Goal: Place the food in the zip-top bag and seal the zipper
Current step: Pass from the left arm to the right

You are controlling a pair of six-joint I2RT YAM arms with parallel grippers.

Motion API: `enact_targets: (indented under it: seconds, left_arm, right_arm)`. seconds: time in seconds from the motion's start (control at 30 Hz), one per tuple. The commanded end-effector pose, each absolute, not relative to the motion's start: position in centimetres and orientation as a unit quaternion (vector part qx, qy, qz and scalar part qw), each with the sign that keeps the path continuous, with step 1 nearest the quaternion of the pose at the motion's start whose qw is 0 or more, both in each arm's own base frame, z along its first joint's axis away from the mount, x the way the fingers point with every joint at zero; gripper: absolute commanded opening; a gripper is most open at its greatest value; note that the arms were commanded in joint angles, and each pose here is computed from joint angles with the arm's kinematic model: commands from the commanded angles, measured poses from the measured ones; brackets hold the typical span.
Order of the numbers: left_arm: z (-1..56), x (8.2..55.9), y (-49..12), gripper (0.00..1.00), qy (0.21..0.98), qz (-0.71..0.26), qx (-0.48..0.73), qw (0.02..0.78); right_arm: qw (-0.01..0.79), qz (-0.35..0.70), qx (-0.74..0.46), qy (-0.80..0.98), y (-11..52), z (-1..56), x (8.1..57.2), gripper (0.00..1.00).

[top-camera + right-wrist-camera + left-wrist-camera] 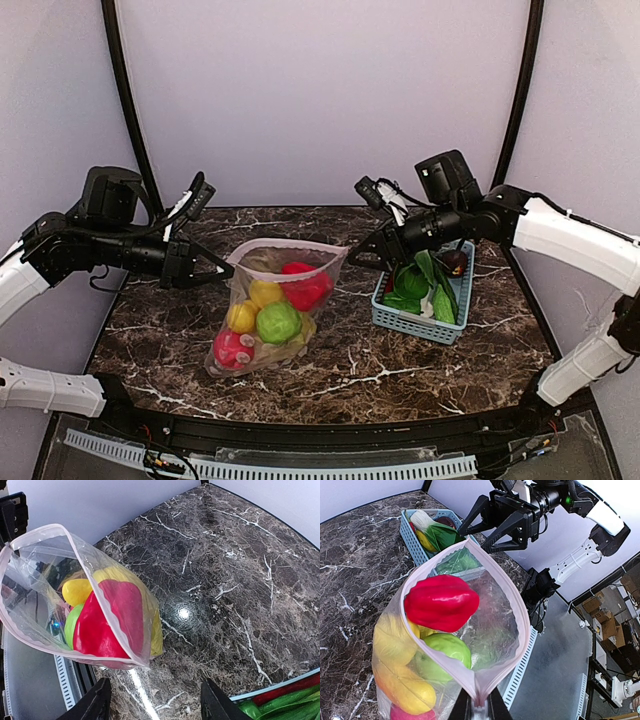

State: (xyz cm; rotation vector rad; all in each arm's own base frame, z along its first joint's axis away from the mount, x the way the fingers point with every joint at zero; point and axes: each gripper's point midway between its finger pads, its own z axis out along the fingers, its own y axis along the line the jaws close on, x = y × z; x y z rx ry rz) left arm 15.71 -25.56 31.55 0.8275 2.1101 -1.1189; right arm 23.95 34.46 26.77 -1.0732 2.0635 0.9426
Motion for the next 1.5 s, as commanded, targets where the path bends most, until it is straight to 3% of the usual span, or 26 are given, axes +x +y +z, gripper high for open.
enact_targets:
  seconds: [0.0,0.57,0.9,1.13,1.47]
  left_arm:
    - [33.3,15.1,-25.2,0.01,0.784,-0.431,0.316,0.317]
    - [33.1,15.2,-25.3,0.01,0.789,-0.426,0.318,0.309]
    - [33.2,15.3,-25.3,0.01,0.789,-0.425,0.318,0.31]
    - [33.0,15.4,-25.4,0.01,0.791,-0.425,0.316,0.308]
    - [33.1,15.5,-25.5,0.01,0.79,-0.424,0.318,0.308]
  right_arm:
    - [0.349,0.39,-0.429,0.737,34.7,28.8,24.4,0.57]
    - [0.325,0.432,-0.461,0.704,36.0,28.7,24.0,0.42]
    - [0.299,0.46,-0.474,0.689,36.9,28.2,23.4,0.4]
    - [0.298,0.474,-0.474,0.679,37.2,28.2,23.1,0.29]
    - [0.283,0.488,-0.481,0.671,37.8,27.4,22.5,0.27]
